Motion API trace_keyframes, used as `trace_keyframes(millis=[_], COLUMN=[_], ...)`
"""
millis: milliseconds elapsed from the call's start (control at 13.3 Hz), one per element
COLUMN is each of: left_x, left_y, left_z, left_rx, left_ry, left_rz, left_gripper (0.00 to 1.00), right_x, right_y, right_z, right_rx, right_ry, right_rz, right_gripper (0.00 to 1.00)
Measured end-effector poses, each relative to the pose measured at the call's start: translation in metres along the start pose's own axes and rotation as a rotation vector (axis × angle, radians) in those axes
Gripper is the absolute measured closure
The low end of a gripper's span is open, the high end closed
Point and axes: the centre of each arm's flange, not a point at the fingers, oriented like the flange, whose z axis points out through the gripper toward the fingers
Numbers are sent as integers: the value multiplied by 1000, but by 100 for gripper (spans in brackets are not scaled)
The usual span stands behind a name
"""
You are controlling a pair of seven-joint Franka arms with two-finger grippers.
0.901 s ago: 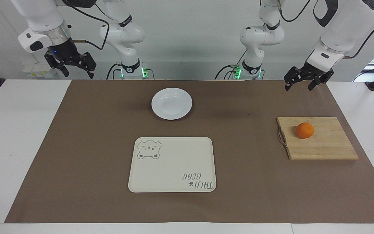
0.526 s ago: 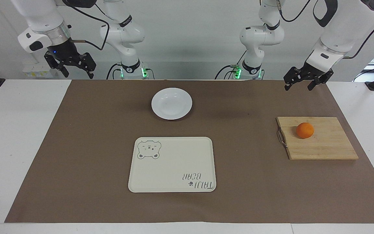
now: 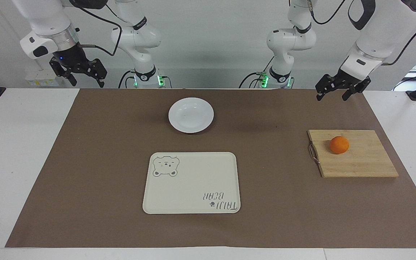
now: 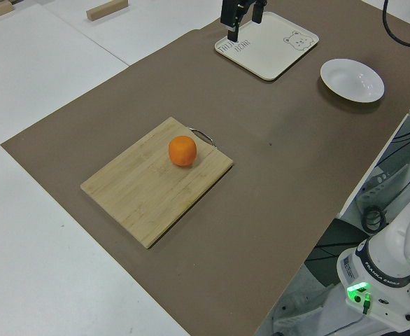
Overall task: Place orange and plate with both arms
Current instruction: 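Lower the left gripper onto the orange on the cutting board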
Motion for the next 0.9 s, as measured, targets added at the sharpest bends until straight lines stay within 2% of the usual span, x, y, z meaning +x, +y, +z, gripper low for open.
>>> trace_keyframes(millis=[375,901], left_x=[7,21], left_y=[-14,-107], left_z=[9,64], left_rx=[-2,-4], left_ry=[20,45], left_rz=[40,107], left_gripper=[0,0], right_x=[0,0], right_y=[0,0], right_z=[1,1], right_rx=[0,0], right_ry=[-2,-3], right_rz=[0,0], right_gripper=[0,0])
